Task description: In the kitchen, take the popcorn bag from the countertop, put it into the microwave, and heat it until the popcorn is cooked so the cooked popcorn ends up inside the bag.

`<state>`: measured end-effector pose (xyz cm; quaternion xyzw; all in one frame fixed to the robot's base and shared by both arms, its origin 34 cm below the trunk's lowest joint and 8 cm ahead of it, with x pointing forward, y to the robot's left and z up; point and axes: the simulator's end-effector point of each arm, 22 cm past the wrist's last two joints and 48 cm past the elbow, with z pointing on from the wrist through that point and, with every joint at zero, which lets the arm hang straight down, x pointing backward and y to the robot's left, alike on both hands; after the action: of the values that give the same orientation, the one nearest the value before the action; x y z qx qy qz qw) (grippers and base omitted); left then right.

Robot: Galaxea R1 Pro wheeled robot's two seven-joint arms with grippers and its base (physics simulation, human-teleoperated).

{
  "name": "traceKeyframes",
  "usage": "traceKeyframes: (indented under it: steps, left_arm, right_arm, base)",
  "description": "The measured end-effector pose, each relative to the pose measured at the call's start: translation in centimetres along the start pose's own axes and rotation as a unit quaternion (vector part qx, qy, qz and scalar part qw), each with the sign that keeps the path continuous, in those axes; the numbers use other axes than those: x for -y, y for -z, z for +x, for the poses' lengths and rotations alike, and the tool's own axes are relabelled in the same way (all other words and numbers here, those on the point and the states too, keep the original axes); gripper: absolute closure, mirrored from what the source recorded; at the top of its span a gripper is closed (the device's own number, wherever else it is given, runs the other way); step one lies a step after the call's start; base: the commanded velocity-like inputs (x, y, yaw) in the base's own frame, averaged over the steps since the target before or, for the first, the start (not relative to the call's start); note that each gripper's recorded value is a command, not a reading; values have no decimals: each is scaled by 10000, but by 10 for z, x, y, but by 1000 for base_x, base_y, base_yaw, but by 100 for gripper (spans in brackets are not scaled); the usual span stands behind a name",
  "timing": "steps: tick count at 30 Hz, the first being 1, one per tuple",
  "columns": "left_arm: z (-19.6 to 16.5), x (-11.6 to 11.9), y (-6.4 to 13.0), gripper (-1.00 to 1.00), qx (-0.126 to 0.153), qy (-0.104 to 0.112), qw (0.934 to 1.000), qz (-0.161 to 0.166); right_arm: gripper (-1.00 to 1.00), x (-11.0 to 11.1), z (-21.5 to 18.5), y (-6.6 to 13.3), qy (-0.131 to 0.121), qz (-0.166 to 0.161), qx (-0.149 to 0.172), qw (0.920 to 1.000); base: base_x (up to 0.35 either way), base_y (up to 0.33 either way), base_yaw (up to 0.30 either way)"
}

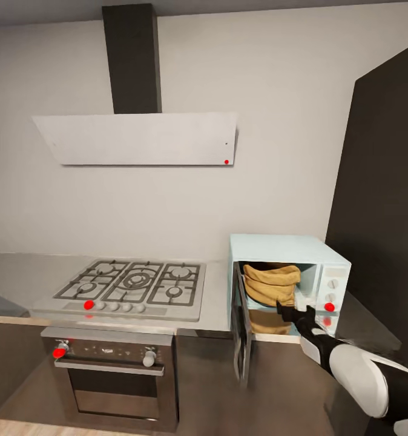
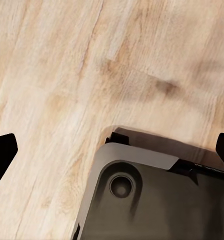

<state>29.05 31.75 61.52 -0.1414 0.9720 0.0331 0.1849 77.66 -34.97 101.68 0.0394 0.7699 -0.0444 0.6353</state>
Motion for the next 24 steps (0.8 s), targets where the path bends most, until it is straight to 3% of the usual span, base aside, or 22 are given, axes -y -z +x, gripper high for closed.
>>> traceKeyframes:
  steps: [7,13,24]
  left_arm:
    - [0,0,0,-100,5,9,10000,-4]
    - [0,0,0,-100,4,11,10000,-3]
    - [0,0,0,-100,1,11,10000,-4]
  right_arm:
    - [-100,-10,7,18,136,-259,585,9979]
    - [-100,-12,1,21,161,-296,830,9960]
    - [-100,-13,-12,24,148,-280,1152,9928]
  base:
    - [79,23,0]
    - [286,33,0]
    - [41,1,0]
